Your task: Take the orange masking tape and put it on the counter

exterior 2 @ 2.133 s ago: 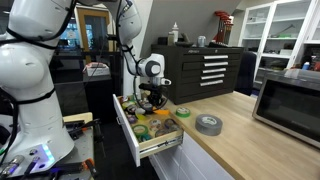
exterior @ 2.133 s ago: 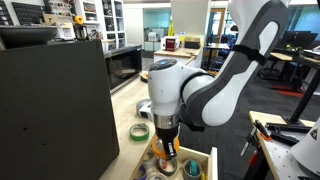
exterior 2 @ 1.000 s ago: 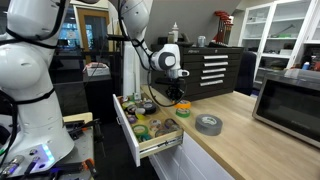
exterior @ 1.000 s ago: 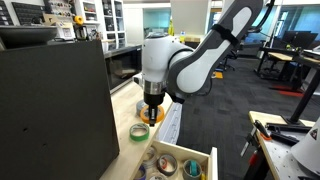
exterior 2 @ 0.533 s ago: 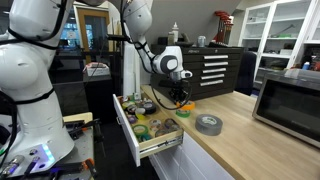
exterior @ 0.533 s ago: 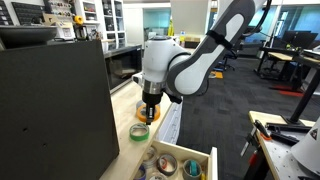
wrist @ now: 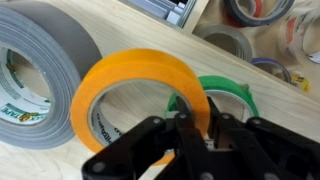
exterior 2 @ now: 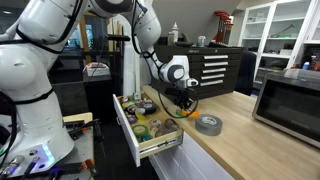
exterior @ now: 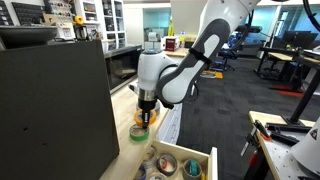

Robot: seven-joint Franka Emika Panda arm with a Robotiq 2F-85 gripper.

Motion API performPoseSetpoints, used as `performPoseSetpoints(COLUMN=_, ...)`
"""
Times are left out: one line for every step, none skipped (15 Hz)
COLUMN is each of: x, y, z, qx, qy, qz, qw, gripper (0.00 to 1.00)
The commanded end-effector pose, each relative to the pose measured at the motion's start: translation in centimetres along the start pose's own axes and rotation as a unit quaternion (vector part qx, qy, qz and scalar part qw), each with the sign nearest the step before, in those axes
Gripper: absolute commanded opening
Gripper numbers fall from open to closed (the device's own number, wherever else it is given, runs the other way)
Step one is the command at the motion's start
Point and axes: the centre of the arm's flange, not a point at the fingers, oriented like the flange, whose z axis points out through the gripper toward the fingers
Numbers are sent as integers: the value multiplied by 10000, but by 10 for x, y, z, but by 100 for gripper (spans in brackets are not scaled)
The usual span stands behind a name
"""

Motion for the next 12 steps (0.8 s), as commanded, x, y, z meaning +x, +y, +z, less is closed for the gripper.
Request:
performPoseSetpoints(x=20, y=8, z=15, qx=120, qy=68, qz=-122, qw=9998, gripper=6)
performPoseSetpoints(x=22, y=6, z=12, qx=101, qy=33, qz=-137, qw=9998, gripper=44)
performPoseSetpoints(x=24, y=4, z=9, qx=96, qy=38, qz=-164, qw=9998, gripper=45)
performPoseSetpoints(x=26, y=2, z=6, qx=81, qy=91, qz=-242, qw=9996, gripper=50)
performPoseSetpoints(x=29, y=0, z=3, qx=61, qy=135, qz=-309, qw=9994, gripper=56)
performPoseSetpoints(x=32, y=-1, z=0, qx=56, qy=182, qz=-403, qw=9990, gripper=63)
performPoseSetpoints(x=34, y=-2, z=-4, qx=20, qy=219, qz=-451, qw=9987, gripper=69)
performPoseSetpoints(x=37, y=-2, z=-8, qx=-10, qy=262, qz=-500, qw=9984, gripper=75)
performPoseSetpoints(x=41, y=-3, z=-14, qx=-47, qy=297, qz=-534, qw=9981, gripper=82)
performPoseSetpoints(x=44, y=-3, z=-19, qx=-72, qy=326, qz=-586, qw=9977, gripper=88)
performPoseSetpoints(x=48, y=-11, z=-30, qx=-103, qy=356, qz=-616, qw=9974, gripper=95)
performPoseSetpoints(x=51, y=-13, z=-35, qx=-126, qy=387, qz=-646, qw=9971, gripper=98)
